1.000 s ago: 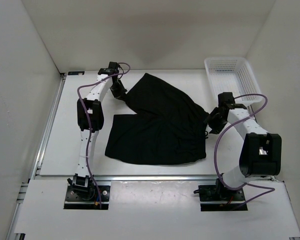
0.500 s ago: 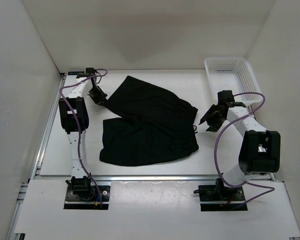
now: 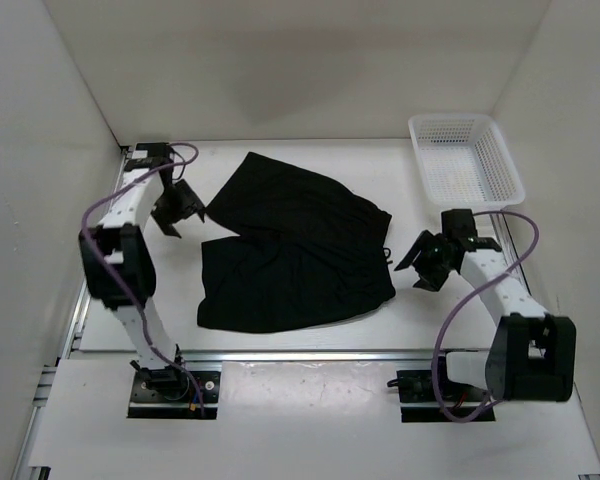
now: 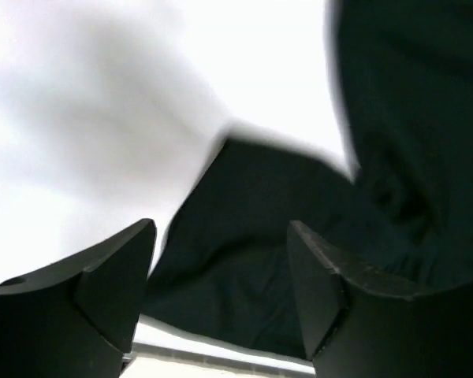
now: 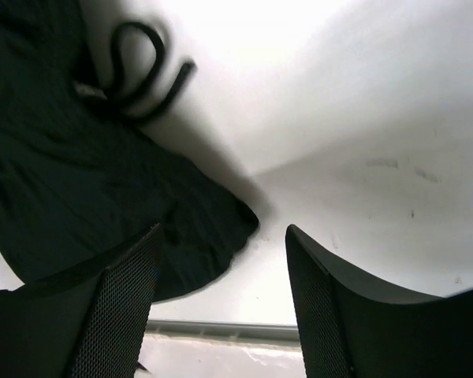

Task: Fold and stack the shorts
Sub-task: Flatten the shorts out, then fold the shorts

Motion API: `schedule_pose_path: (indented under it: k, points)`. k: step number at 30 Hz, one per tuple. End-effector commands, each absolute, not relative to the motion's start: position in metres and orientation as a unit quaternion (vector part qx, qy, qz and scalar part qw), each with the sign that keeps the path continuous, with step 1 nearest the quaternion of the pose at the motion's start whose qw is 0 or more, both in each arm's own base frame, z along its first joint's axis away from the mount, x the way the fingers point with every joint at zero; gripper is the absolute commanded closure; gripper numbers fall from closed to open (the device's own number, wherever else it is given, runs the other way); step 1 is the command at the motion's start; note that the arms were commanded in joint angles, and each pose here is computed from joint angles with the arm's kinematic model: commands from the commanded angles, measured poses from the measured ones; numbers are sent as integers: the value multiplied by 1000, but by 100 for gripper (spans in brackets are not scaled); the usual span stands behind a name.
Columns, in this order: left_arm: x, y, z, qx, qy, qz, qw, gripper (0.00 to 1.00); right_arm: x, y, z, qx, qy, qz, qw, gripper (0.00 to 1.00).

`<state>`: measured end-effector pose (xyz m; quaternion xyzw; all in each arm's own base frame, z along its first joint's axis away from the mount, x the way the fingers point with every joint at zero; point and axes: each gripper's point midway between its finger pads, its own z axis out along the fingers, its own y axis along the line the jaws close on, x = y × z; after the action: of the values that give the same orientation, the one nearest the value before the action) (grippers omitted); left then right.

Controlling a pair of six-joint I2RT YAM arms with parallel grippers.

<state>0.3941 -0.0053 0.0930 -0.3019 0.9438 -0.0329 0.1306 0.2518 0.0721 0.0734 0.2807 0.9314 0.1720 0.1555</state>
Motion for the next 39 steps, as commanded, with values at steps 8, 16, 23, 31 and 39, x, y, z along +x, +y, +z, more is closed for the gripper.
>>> schedule_pose_path:
  k: [8, 16, 23, 31, 39]
  points:
    - [187, -39, 55, -395, 917, -36, 40, 29, 192, 88, 61, 272, 928, 220, 130, 28]
    - [166, -62, 32, -424, 903, -73, 4, 22, 189, 95, 64, 271, 924, 240, 120, 27]
    - [170, -60, 4, -416, 908, -39, -27, 56, 189, 99, 59, 279, 918, 254, 122, 27]
    - [182, -64, 14, -410, 910, -58, -2, 89, 201, 113, 42, 299, 901, 296, 109, 35]
    - [194, -63, 48, -408, 909, -75, 41, 89, 231, 117, 39, 299, 890, 318, 130, 72]
